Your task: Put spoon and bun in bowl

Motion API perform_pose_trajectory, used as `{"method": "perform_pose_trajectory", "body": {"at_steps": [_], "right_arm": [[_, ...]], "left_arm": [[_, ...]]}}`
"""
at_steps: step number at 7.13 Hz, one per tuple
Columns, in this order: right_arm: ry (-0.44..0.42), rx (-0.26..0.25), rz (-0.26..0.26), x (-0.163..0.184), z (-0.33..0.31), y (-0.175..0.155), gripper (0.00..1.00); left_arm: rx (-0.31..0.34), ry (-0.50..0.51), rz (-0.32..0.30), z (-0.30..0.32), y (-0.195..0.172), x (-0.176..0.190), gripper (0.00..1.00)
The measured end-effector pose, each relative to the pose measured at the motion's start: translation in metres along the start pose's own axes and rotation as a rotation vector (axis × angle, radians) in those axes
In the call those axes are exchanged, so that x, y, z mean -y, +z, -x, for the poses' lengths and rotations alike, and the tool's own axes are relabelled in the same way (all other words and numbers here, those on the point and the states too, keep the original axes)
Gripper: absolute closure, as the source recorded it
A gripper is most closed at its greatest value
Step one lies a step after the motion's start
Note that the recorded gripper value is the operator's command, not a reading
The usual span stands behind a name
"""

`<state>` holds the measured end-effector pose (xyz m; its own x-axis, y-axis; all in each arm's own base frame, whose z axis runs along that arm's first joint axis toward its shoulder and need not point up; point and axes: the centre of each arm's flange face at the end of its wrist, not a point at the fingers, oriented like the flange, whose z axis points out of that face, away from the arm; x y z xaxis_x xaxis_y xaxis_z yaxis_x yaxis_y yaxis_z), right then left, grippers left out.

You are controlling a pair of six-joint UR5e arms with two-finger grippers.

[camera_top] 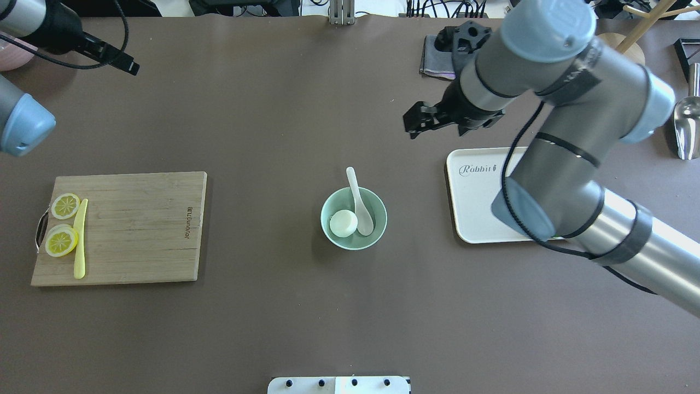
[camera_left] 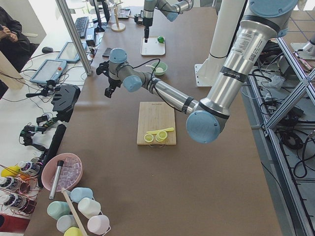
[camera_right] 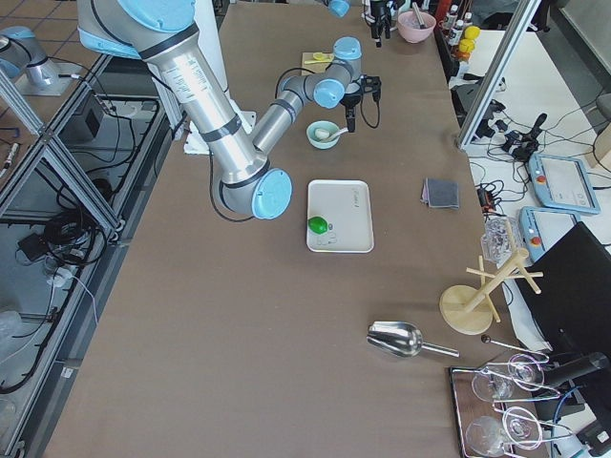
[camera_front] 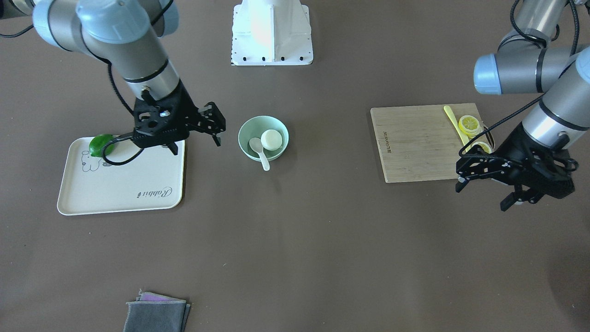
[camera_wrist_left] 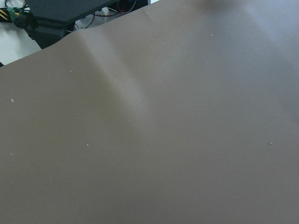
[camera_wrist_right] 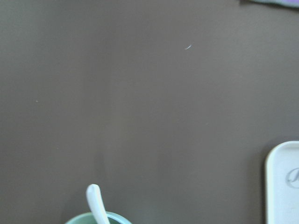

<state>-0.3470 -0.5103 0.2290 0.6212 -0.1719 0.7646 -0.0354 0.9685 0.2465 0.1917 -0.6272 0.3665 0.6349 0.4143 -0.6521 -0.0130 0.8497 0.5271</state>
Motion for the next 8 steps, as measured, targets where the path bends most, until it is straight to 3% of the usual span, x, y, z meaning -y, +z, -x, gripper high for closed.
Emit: {"method": "perform_pose_trajectory", "body": {"at_steps": [2,3,5,6,7,8], "right_arm": [[-0.107,-0.111,-0.005,-0.003,-0.148,-0.035,0.0],[-0.101,-0.165,0.002,-0.004,-0.215,-0.046,0.0],[0.017,-0.242,0.033,0.0,-0.332,-0.058,0.0],[0.065,-0.266,0.068,-0.009,-0.393,-0.059,0.0],[0.099,-0.244,0.101,-0.02,-0.449,-0.066,0.0],[0.128,-0.19,0.13,-0.041,-0.496,-0.073,0.0]], "left_arm": [[0.088,-0.113,-0.027,0.088,-0.038,-0.026,0.02],[0.125,-0.168,-0.037,0.126,-0.057,-0.044,0.02],[0.19,-0.294,-0.007,0.195,-0.074,-0.109,0.02],[0.209,-0.343,0.008,0.217,-0.08,-0.136,0.02],[0.21,-0.387,0.022,0.234,-0.086,-0.161,0.02],[0.183,-0.415,0.039,0.245,-0.092,-0.183,0.02]]}}
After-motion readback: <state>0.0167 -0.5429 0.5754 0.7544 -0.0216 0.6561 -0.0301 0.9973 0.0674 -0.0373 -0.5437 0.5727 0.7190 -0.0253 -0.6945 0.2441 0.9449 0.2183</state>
